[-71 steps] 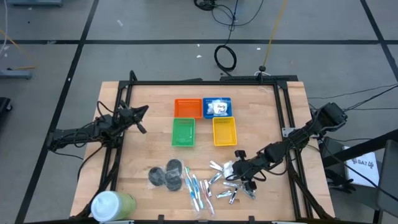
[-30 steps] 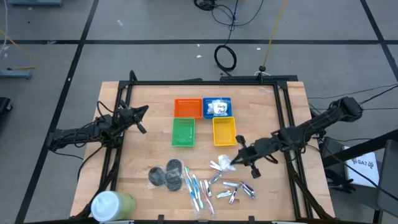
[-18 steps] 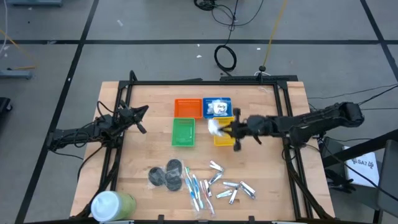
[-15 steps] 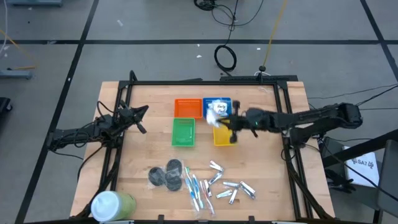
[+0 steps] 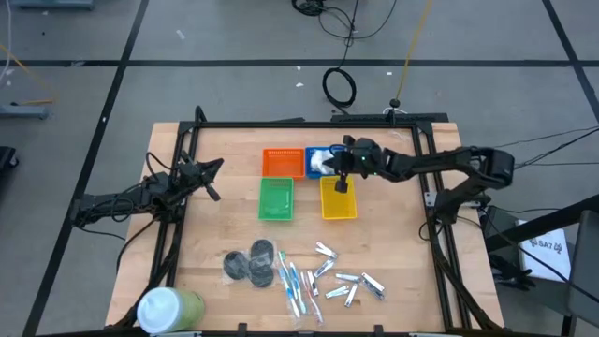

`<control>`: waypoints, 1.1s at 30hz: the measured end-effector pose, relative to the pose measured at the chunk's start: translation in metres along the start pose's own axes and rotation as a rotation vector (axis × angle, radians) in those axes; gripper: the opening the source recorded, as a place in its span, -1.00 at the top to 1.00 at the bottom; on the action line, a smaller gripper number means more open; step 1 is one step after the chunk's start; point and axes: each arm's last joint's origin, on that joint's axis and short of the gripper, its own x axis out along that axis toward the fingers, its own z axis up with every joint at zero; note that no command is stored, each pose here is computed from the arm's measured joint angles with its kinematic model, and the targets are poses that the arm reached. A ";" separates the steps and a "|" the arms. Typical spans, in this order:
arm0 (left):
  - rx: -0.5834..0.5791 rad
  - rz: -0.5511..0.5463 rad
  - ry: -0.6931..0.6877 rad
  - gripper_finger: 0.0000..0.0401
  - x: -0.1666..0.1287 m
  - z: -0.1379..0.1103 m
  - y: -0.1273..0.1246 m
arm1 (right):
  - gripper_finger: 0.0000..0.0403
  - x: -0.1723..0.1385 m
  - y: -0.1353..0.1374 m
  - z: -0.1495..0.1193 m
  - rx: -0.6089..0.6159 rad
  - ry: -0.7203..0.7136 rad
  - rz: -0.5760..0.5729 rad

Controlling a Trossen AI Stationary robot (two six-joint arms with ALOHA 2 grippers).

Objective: Pick & Place Travel size toiletries
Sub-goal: Put the white vanity pack into the blue bin

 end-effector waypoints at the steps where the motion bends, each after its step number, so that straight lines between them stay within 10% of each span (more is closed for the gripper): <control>1: 0.000 0.000 0.000 1.00 0.000 0.000 0.000 | 1.00 0.002 0.000 -0.003 -0.003 0.013 0.001; 20: 0.000 0.000 0.000 1.00 0.000 0.000 0.000 | 0.94 0.019 0.003 -0.020 -0.016 0.074 -0.014; 33: 0.000 0.000 0.000 1.00 0.000 0.000 0.000 | 0.26 -0.011 0.001 0.023 -0.002 -0.103 -0.037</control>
